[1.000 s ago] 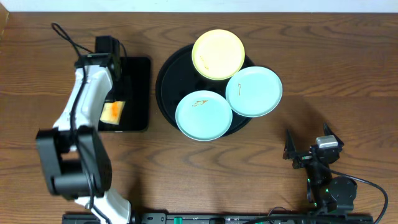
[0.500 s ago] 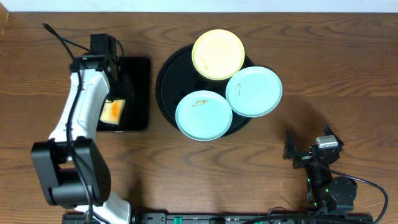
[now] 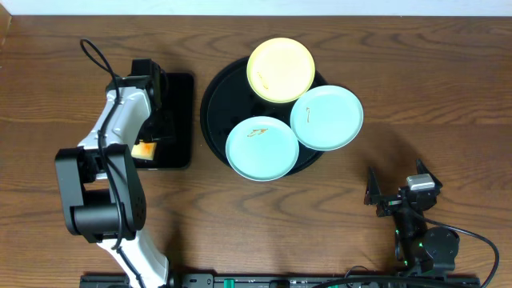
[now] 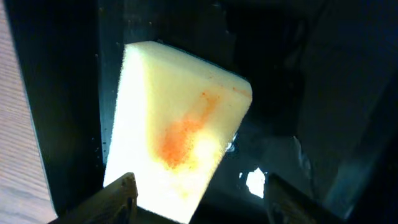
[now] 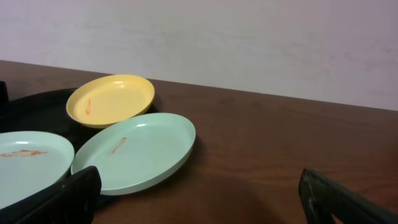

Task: Clean dirty plates on tray and stack at the side
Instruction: 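Close the left gripper on the sponge, then lift the sponge with the left gripper and turn it upright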

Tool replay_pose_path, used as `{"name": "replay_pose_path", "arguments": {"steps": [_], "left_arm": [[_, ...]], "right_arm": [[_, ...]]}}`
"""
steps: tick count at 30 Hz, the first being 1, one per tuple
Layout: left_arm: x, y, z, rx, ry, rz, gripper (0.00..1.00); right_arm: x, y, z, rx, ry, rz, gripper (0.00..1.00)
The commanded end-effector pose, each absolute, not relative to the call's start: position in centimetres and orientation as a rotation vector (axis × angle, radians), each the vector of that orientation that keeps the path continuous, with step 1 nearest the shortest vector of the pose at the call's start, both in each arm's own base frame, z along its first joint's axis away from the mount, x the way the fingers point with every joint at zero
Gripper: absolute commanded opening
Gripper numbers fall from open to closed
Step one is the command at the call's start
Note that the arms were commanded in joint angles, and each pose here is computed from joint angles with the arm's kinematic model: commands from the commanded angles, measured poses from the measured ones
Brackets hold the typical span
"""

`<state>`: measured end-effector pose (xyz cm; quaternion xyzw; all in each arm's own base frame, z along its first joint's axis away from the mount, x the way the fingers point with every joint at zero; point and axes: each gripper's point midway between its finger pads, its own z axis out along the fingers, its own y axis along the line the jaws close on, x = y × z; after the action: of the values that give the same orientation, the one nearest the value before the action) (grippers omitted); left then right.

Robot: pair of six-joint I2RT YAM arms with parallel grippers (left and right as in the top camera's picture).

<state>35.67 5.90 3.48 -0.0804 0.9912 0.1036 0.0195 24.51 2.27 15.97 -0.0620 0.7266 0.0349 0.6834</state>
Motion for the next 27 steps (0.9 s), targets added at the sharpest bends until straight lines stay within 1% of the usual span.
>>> {"name": "replay_pose_path", "arguments": {"steps": [1, 6, 17, 18, 21, 22, 23, 27], "left_arm": [[35.2, 6.2, 2.8, -0.269, 3.097, 0.343, 0.62], [35.2, 6.2, 2.5, -0.278, 3.091, 0.344, 0.56], [34.9, 6.3, 0.8, -0.278, 3.072, 0.355, 0.55], [34.9, 6.3, 0.9, -0.278, 3.07, 0.358, 0.51], [34.9, 6.3, 0.9, -0.273, 3.071, 0.358, 0.33], [35.0, 6.4, 0.9, -0.273, 3.067, 0.358, 0.29], [35.1, 6.4, 0.9, -0.273, 3.063, 0.357, 0.27], [35.2, 6.4, 0.9, -0.274, 3.057, 0.357, 0.26]], "right_arm": [[24.5, 2.4, 16.0, -0.135, 1.629, 0.095, 0.99], [24.5, 2.4, 16.0, -0.135, 1.629, 0.095, 0.99], [24.5, 2.4, 16.0, -0.135, 1.629, 0.095, 0.99], [24.5, 2.4, 16.0, -0.135, 1.629, 0.095, 0.99], [24.5, 2.4, 16.0, -0.135, 1.629, 0.095, 0.99], [24.5, 2.4, 16.0, -0.135, 1.629, 0.095, 0.99], [24.5, 2.4, 16.0, -0.135, 1.629, 0.095, 0.99], [24.5, 2.4, 16.0, -0.135, 1.629, 0.095, 0.99]]}}
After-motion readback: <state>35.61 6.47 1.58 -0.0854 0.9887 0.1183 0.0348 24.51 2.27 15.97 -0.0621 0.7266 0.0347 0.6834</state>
